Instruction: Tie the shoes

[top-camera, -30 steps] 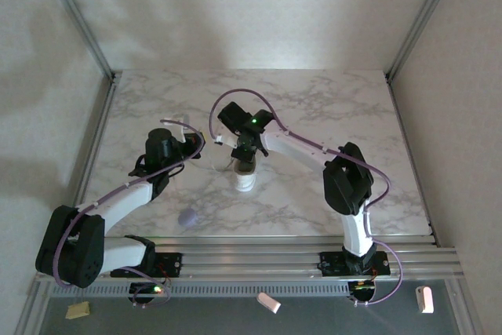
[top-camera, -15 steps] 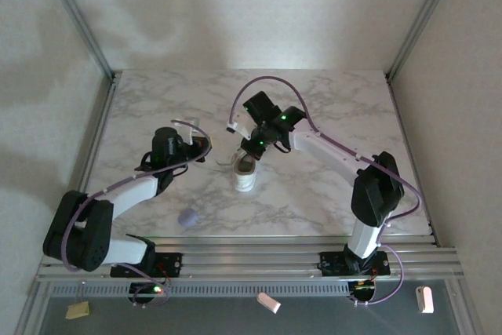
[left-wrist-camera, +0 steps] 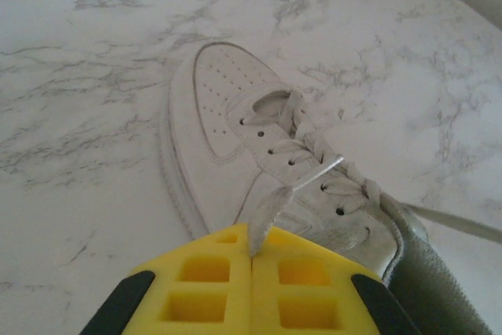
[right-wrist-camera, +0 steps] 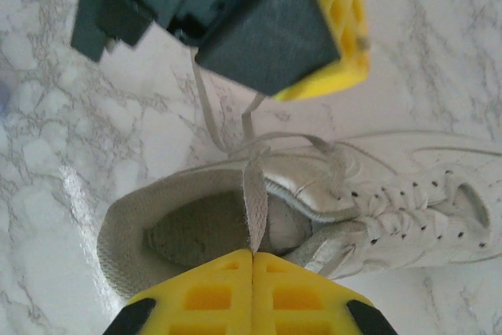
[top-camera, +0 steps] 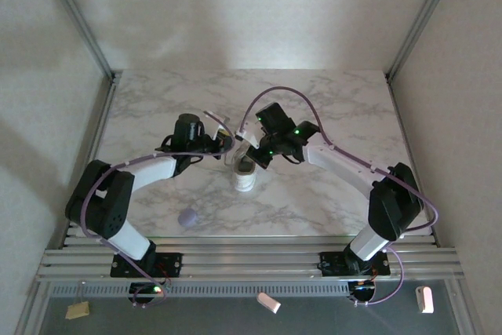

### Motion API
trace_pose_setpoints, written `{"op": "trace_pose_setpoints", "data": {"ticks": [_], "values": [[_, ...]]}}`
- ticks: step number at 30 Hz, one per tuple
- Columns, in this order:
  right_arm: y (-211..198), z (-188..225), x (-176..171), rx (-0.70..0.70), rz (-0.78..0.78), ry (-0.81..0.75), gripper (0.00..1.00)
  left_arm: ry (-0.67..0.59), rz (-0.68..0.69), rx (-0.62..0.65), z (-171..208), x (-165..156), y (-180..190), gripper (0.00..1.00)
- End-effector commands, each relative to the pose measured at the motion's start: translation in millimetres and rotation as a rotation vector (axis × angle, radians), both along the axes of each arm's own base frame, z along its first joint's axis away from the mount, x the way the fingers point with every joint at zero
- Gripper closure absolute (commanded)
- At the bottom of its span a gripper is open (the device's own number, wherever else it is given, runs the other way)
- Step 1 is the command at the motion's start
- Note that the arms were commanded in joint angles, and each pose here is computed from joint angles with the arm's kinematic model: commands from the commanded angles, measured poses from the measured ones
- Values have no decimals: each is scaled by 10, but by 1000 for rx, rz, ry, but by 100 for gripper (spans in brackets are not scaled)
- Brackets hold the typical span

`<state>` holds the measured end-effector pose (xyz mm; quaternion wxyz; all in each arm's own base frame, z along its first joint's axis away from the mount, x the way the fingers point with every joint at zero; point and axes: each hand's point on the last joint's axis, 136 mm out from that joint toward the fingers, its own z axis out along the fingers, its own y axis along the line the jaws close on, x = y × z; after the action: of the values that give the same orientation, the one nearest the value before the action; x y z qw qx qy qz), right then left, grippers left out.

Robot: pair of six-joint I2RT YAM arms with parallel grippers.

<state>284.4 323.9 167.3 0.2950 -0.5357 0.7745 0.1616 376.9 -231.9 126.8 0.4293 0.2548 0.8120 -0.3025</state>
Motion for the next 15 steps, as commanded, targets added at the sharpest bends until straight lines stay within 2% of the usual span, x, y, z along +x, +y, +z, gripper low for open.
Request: {"op": "trace_pose_setpoints", "data": {"ticks": [1, 6, 15], "values": [[67, 176, 10, 88, 27, -43, 100, -10, -103, 36, -112, -50, -69, 100], [107, 164, -21, 127, 35, -18, 100, -14, -216, 55, -224, -132, -148, 100], [24, 178, 124, 190, -7, 21, 100, -36, -353, 21, -175, -336, -189, 100]]}}
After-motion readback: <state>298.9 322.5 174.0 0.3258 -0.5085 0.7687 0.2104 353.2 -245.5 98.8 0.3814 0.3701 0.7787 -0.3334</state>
